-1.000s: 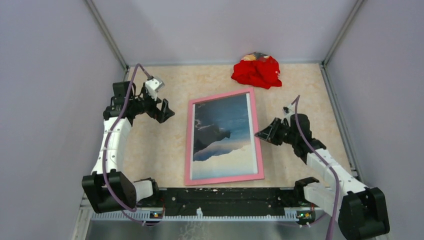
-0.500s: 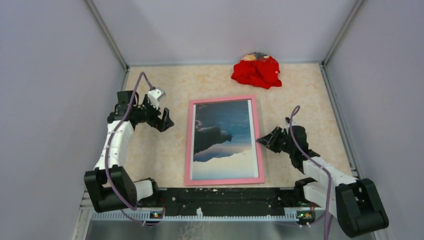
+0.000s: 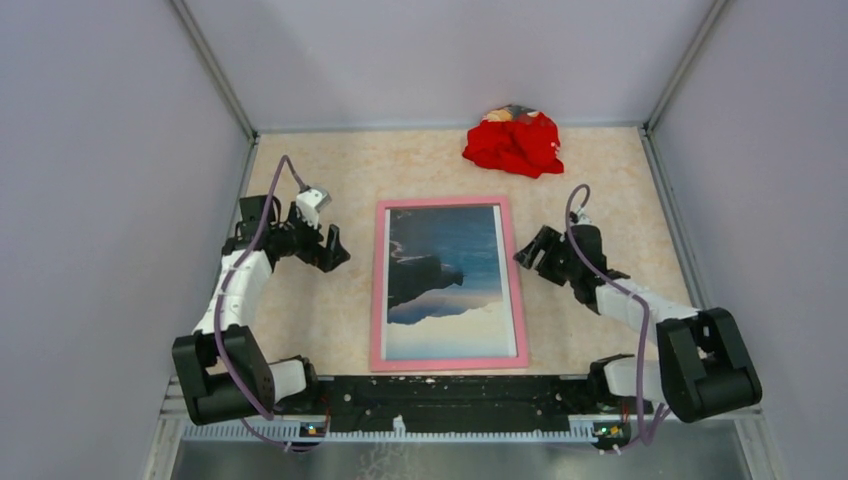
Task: Put the photo into the frame
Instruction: Turn over the photo frame at the center of the board, then reset both arms
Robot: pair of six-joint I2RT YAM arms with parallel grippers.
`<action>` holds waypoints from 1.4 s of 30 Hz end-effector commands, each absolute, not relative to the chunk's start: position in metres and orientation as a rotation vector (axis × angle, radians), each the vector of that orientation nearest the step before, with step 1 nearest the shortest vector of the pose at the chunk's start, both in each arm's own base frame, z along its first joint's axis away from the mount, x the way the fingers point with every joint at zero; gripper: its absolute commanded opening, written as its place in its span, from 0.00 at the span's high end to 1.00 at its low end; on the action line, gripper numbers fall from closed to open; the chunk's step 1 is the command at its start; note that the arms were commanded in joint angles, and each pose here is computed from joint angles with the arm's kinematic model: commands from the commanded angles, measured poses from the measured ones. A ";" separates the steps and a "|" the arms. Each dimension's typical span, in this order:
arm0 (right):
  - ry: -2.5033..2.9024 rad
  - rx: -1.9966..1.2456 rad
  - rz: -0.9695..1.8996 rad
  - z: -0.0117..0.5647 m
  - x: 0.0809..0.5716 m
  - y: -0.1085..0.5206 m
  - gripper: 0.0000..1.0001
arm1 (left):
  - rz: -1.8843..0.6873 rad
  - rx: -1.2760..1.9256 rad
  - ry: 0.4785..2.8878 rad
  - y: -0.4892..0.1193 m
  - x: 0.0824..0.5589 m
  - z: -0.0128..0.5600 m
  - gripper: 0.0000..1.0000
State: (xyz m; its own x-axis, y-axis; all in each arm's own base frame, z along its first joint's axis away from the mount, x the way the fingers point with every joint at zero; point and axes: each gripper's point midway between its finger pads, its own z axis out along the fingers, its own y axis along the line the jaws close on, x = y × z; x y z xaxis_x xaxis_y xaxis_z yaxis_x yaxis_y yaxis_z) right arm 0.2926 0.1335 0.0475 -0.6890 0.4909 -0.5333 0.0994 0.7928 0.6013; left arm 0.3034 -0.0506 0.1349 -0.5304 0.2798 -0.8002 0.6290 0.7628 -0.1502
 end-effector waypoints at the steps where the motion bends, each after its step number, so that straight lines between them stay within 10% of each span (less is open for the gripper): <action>1: 2.243 0.434 0.453 0.070 0.307 0.103 0.07 | -0.528 0.627 2.103 -0.047 0.315 0.129 0.01; 14: 1.883 0.667 -0.135 0.105 0.285 -0.015 0.01 | -0.506 0.386 2.064 -0.037 0.355 0.084 0.01; 42: 1.542 0.398 -0.361 0.129 0.336 -0.043 0.01 | -0.345 0.392 1.574 -0.042 0.359 0.107 0.01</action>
State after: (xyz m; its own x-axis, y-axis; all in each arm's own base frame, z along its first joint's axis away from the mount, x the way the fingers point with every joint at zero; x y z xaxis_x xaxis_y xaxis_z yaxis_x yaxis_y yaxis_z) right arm 0.3124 -0.0432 0.0952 -0.1494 0.0622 -0.9868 0.4763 0.8791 -0.0167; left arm 0.3668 -0.0394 0.0712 -0.2377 -0.0041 -0.9713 0.4439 0.8890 -0.1124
